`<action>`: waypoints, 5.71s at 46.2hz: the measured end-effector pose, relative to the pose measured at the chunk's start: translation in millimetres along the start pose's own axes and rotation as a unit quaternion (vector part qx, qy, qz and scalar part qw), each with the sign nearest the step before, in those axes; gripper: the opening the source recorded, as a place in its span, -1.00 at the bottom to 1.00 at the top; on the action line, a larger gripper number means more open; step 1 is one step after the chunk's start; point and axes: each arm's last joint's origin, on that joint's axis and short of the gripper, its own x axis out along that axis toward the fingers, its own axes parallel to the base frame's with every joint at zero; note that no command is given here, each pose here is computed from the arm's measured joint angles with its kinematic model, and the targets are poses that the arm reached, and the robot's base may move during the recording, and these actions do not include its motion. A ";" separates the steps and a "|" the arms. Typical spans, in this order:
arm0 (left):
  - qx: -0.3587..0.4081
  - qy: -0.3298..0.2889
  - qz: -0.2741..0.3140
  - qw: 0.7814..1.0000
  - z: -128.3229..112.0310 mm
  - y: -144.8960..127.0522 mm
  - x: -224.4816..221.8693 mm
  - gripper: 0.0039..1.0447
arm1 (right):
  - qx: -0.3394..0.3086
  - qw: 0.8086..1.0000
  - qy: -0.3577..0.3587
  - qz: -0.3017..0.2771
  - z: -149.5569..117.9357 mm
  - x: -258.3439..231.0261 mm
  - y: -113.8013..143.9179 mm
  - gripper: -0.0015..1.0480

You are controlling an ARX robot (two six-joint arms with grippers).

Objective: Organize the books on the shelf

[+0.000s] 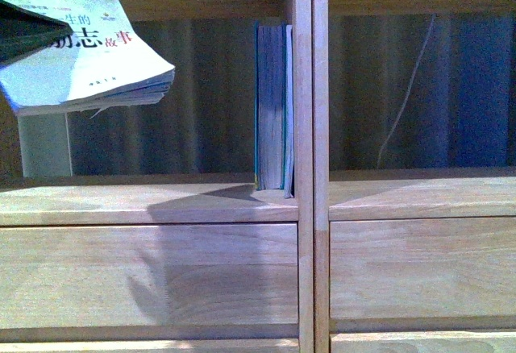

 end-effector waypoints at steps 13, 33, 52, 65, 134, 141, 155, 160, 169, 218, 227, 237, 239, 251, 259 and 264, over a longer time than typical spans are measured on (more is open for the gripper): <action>0.132 0.037 0.096 0.986 -10.3 36.5 54.3 -0.88 | -0.119 0.992 -0.011 -0.033 2.8 -36.9 14.2 0.86; 0.355 0.071 0.131 0.923 -51.4 40.0 153.4 -0.88 | -0.218 0.973 -0.046 -0.061 3.9 -62.6 30.2 0.86; 0.415 0.081 0.160 0.892 -114.3 16.5 180.4 -0.88 | -0.219 0.973 -0.046 -0.061 3.9 -62.6 30.3 0.86; 0.440 0.087 0.182 0.875 -140.8 1.8 178.7 -0.51 | -0.219 0.973 -0.046 -0.061 3.9 -62.6 30.3 0.86; 0.237 0.087 0.337 0.907 -82.4 -64.5 -127.2 -0.36 | -0.341 0.858 -0.039 -0.382 -30.0 -75.3 2.8 0.01; 0.236 0.088 0.338 0.907 -98.9 -66.4 -143.8 -0.77 | -0.362 0.852 -0.027 -0.378 -42.7 -79.4 -7.9 -0.38; 0.233 0.090 0.339 0.907 -125.0 -70.8 -170.9 -0.95 | -0.371 0.847 -0.022 -0.380 -61.2 -85.7 -25.0 -0.94; 0.234 0.088 0.338 0.907 -131.6 -73.1 -179.1 -0.95 | -0.372 0.847 -0.023 -0.379 -66.3 -87.6 -29.5 -0.94; 0.234 0.087 0.338 0.907 -142.1 -76.7 -192.0 -0.95 | -0.372 0.847 -0.022 -0.380 -74.2 -90.3 -36.7 -0.94; 0.236 0.081 0.337 0.908 -160.4 -89.3 -222.0 -0.95 | -0.376 0.846 -0.029 -0.377 -88.0 -95.6 -48.4 -0.94; 0.232 0.092 0.339 0.907 -163.2 -91.9 -227.2 -0.95 | -0.376 0.846 -0.029 -0.377 -88.0 -95.6 -48.4 -0.94; 0.235 0.083 0.338 0.908 -163.1 -96.3 -232.4 -0.95 | -0.376 0.846 -0.029 -0.376 -88.0 -95.6 -48.3 -0.94; 0.235 0.083 0.337 0.908 -162.9 -96.5 -232.4 -0.95 | -0.376 0.846 -0.029 -0.376 -88.0 -95.6 -48.3 -0.94; 0.235 0.083 0.338 0.908 -163.0 -96.4 -232.5 -0.16 | -0.377 0.846 -0.029 -0.377 -87.9 -95.6 -48.3 -0.11; 0.235 0.083 0.338 0.908 -163.0 -96.4 -232.5 0.45 | -0.377 0.846 -0.029 -0.376 -88.0 -95.6 -48.3 0.46; 0.235 0.083 0.338 0.908 -163.0 -96.4 -232.5 0.79 | -0.377 0.846 -0.029 -0.377 -87.9 -95.6 -48.3 0.77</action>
